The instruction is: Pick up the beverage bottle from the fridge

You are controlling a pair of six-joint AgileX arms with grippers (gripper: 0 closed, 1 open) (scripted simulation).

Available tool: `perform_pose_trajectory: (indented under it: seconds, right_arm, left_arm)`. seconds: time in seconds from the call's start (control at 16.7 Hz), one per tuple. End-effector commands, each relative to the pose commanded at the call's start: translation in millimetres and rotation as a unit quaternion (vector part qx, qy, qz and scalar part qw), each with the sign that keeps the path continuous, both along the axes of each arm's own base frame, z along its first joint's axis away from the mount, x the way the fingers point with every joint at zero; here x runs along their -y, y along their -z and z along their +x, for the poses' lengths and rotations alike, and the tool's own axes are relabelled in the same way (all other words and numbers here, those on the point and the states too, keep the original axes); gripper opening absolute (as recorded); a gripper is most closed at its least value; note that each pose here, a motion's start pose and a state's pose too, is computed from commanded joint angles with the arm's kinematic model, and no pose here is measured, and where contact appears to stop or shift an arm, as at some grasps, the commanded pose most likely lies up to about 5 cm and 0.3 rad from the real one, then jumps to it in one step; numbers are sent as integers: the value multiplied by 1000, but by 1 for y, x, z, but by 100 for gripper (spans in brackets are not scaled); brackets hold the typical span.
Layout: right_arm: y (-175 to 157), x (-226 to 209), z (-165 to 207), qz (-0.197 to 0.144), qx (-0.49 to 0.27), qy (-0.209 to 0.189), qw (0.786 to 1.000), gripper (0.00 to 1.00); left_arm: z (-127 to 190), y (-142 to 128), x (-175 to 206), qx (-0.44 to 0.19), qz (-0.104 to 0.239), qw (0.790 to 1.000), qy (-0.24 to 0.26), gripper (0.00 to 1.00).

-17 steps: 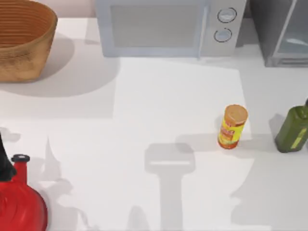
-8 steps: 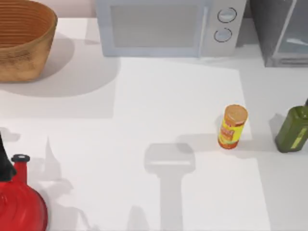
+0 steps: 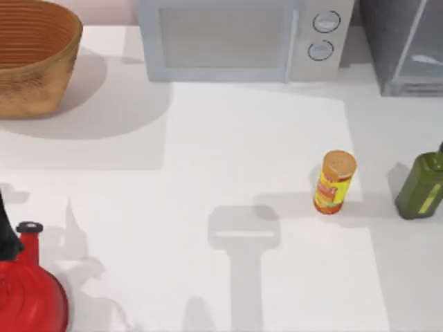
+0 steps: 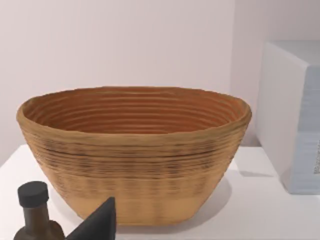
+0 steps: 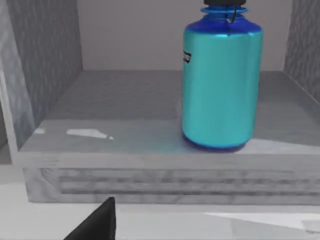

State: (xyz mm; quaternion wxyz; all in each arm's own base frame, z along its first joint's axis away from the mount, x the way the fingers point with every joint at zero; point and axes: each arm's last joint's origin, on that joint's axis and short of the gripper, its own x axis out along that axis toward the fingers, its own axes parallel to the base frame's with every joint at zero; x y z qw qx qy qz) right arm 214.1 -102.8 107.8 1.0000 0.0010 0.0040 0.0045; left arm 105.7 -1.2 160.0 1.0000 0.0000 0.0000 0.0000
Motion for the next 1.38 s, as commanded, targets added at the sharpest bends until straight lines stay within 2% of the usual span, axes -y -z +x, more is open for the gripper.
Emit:
perform_pose_trajectory:
  seconds: [0.18,0.48,0.66,1.14,1.38]
  right_arm:
    - [2,7,33,-3,1,-2,1000,100]
    - [0,20,119,-11,16,4,1000,100]
    - [3,18,154,-9,11,8,1000,100]
    - [5,16,168,-7,4,10,1000,100]
    - [4,18,201,-8,8,10,1000,100]
  left_arm:
    - [0,0,0,0,0,1000,0,100]
    - [0,0,0,0,0,1000,0,100]
    - [0,0,0,0,0,1000,0,100]
    - [0,0,0,0,0,1000,0,100]
    - [0,0,0,0,0,1000,0,100]
